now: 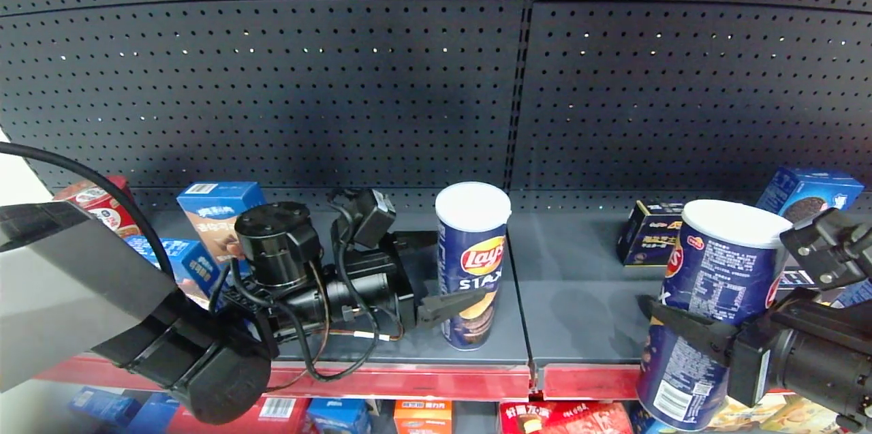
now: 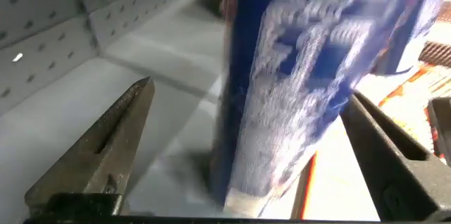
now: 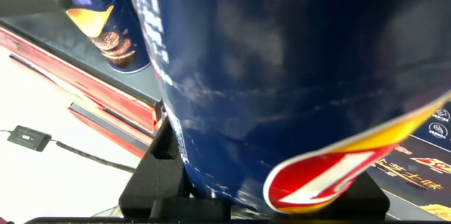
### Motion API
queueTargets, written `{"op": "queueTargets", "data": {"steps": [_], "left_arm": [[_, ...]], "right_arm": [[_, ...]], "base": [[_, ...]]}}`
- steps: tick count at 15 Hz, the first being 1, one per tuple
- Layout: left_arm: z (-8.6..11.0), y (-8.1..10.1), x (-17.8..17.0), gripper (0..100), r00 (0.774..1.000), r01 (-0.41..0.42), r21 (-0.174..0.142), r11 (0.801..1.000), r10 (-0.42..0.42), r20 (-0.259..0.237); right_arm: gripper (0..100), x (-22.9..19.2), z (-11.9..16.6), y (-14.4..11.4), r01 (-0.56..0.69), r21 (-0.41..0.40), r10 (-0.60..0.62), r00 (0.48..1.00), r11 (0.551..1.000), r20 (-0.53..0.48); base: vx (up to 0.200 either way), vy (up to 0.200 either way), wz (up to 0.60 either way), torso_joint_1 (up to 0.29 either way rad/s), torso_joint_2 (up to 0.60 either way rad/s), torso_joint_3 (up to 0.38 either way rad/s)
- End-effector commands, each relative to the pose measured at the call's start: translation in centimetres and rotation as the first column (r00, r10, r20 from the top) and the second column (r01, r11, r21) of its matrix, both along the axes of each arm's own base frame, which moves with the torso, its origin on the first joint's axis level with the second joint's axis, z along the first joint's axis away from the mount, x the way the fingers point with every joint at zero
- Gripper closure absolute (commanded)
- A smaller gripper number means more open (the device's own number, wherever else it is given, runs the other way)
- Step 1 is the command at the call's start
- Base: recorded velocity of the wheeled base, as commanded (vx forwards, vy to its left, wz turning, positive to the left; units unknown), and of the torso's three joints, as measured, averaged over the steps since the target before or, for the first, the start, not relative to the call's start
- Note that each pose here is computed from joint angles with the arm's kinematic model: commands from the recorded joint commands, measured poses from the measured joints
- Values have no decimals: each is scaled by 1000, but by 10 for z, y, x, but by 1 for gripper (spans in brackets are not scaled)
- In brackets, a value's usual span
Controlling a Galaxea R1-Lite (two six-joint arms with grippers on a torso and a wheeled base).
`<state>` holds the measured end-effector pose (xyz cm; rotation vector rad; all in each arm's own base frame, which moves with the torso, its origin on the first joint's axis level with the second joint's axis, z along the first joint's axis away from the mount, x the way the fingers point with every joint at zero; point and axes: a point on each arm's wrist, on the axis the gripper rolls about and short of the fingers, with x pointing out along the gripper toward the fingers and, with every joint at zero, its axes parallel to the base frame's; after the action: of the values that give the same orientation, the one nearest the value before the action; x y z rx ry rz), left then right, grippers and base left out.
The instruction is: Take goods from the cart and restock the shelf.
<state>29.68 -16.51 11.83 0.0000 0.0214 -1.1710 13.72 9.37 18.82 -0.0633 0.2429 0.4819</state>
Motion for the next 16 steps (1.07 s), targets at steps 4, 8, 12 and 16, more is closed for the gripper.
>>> {"op": "queueTargets", "data": {"steps": [4, 8, 12, 16], "left_arm": [[-9, 33, -1, 0, 996, -88, 36, 995, 89, -19], [-5, 44, 2, 0, 992, -124, 27, 992, 124, -4], [-2, 41, -1, 0, 993, -118, 25, 993, 118, 0], [-4, 30, -9, 0, 997, -76, 29, 997, 76, -7]], "right_arm": [[100, 0, 0, 0, -1, 2, 1, 1000, 1000, 1], [100, 0, -1, 0, -10, 2, 10, 1000, 1000, -4], [100, 0, -1, 0, -14, 3, 14, 1000, 1000, -5], [100, 0, 0, 0, -13, 4, 13, 1000, 1000, -2]], "base": [[0, 0, 0, 0, 0, 0], [0, 0, 0, 0, 0, 0], [0, 0, 0, 0, 0, 0], [0, 0, 0, 0, 0, 0]]}}
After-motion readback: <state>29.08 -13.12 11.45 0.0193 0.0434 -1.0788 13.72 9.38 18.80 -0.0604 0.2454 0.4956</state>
